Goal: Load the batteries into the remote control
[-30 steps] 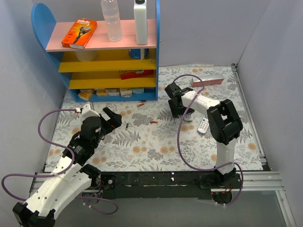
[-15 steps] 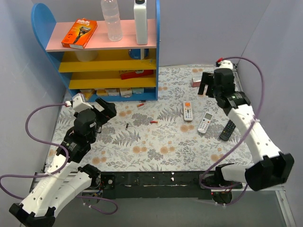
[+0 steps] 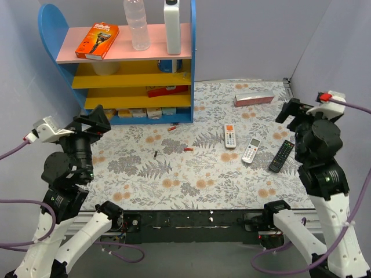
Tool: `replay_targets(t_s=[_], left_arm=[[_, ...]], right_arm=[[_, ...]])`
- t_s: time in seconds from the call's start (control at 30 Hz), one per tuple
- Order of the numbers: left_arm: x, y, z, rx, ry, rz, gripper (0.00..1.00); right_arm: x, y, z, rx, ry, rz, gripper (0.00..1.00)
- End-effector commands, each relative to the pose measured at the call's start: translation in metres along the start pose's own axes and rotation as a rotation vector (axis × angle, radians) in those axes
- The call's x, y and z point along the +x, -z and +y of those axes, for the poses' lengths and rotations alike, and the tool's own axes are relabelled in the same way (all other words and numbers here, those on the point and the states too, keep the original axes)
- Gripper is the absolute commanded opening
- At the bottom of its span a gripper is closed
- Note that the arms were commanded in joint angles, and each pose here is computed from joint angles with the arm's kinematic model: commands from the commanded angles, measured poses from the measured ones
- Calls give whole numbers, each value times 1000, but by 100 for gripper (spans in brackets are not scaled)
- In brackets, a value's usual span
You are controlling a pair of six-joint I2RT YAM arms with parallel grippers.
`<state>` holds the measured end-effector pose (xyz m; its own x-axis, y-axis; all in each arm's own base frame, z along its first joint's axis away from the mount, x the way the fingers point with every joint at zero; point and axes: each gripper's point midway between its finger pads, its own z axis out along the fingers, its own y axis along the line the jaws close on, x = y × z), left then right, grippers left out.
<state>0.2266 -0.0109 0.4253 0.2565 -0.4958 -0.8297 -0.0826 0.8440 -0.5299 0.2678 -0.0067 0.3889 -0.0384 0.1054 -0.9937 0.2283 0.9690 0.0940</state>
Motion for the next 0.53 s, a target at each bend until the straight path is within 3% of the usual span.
replay_targets(t_s=[0.0,0.5], left_arm=[[-49,5,-7,24,-21,-124,98],[-52,11,-1,18,33,-156,98]], right_arm=[[-53,23,-15,8,-36,-236,97],[-67,41,-22,-8,-14,-291,98]])
